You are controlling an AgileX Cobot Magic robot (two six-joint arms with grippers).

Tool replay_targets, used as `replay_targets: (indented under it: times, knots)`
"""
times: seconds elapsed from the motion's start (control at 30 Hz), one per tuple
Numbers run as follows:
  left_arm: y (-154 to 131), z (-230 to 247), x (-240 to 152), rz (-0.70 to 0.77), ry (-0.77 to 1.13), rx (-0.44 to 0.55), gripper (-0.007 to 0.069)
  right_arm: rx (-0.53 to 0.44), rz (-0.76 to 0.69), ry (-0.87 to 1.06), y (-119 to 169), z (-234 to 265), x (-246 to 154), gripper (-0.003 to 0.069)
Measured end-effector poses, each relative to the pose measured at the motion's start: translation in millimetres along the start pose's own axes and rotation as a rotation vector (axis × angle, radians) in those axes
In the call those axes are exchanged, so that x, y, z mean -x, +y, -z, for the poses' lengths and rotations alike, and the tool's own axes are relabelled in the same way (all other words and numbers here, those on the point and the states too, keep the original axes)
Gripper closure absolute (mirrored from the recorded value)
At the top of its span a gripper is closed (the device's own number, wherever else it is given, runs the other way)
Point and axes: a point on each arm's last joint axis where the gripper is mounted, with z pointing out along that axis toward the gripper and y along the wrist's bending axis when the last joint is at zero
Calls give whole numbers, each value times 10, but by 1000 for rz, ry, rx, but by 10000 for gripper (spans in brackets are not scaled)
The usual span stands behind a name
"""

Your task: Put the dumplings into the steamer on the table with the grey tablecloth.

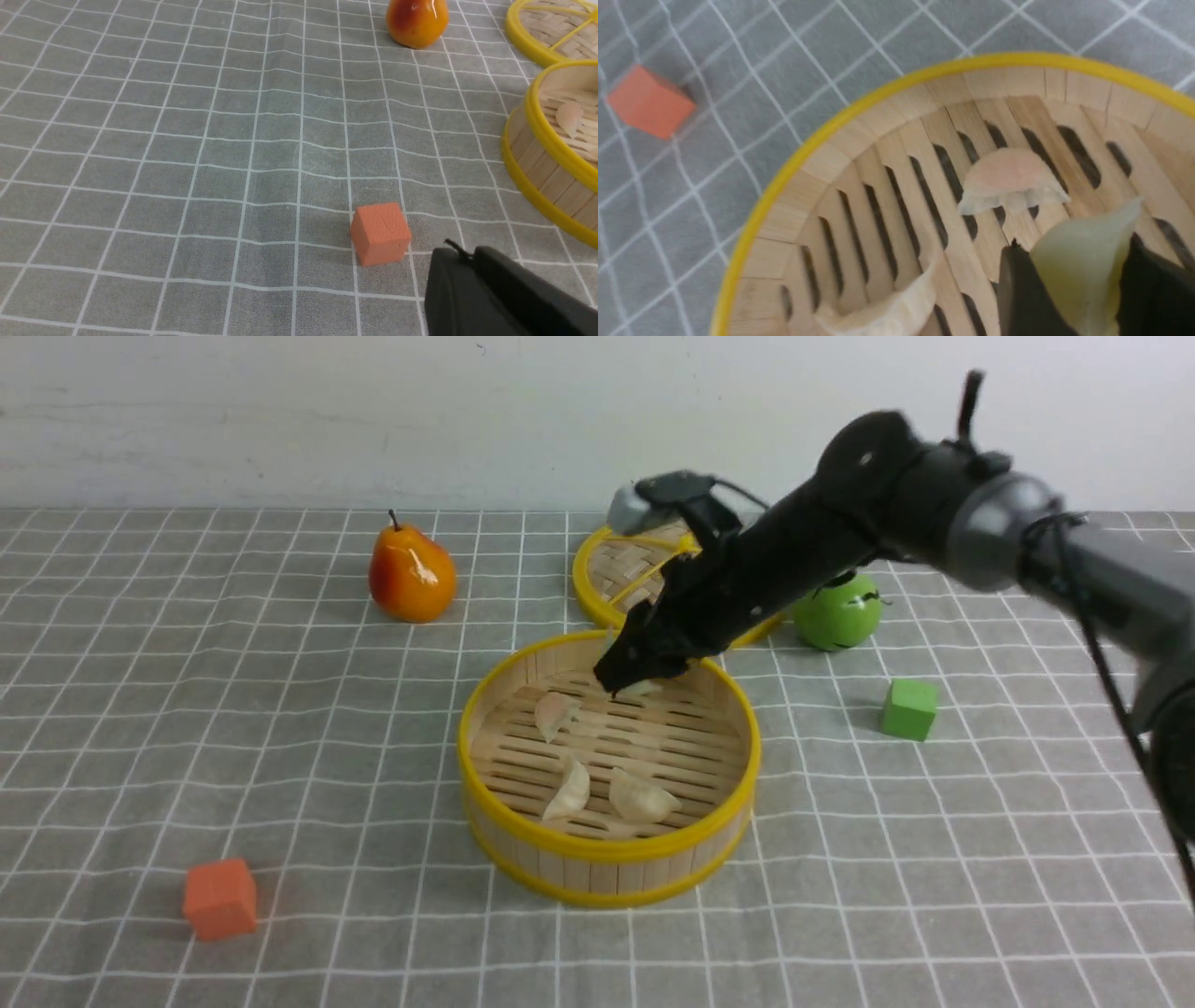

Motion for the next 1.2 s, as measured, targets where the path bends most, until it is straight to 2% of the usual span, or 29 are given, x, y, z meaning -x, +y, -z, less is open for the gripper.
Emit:
replay_targets:
  times: [0.07, 0.2, 0.23, 0.3, 0.37, 0.47, 0.5, 0.6, 0.7, 0.77, 0.8, 0.87, 0.9, 0.93, 0.97, 1.0, 1.07, 1.1, 1.13, 1.2]
  knots:
    - [0, 0, 0, 0, 0, 0, 581, -20, -31, 35, -80, -169, -108, 403]
    - [0, 0, 0, 0, 0, 0, 574, -31, -69, 41, -125, -233, -150, 332]
    - [0, 0, 0, 0, 0, 0, 572, -33, -78, 39, -126, -233, -148, 293]
    - [0, 0, 0, 0, 0, 0, 569, -41, -95, 29, -117, -157, -110, 231]
    - [0, 0, 0, 0, 0, 0, 568, -47, -112, 17, -98, -24, -53, 206]
    - [0, 0, 0, 0, 0, 0, 566, -73, -124, -13, -44, 374, 87, 211]
    - [0, 0, 0, 0, 0, 0, 565, -112, -112, -42, 35, 825, 204, 251]
    - [0, 0, 0, 0, 0, 0, 562, -179, -93, -79, 195, 1493, 304, 336]
    - [0, 0, 0, 0, 0, 0, 555, -331, -64, -127, 555, 2579, 270, 557]
    - [0, 0, 0, 0, 0, 0, 552, -430, -50, -197, 868, 3196, 146, 659]
    - [0, 0, 0, 0, 0, 0, 552, -430, -50, -197, 868, 3196, 146, 659]
    - [0, 0, 0, 0, 0, 0, 550, -501, -59, -275, 1186, 3606, -61, 678]
    - [0, 0, -1, 0, 0, 0, 550, -510, -59, -288, 1209, 3633, -75, 678]
    - [0, 0, -1, 0, 0, 0, 548, -552, -48, -358, 1429, 3801, -223, 678]
    - [0, 0, -1, 0, 0, 0, 548, -563, -45, -378, 1477, 3826, -265, 678]
    - [0, -2, -3, 0, 1, 0, 547, -605, -36, -463, 1647, 3883, -455, 678]
    - [1, -3, -6, -1, 2, 1, 545, -637, -29, -545, 1761, 3830, -709, 678]
    - [1, -3, -6, -1, 2, 1, 544, -685, 12, -655, 1902, 3837, -917, 677]
    - [1, -3, -6, -1, 2, 1, 543, -682, 1, -650, 1877, 3769, -986, 677]
    - [1, -4, -9, -1, 3, 1, 541, -777, 64, -824, 1983, 3649, -1417, 676]
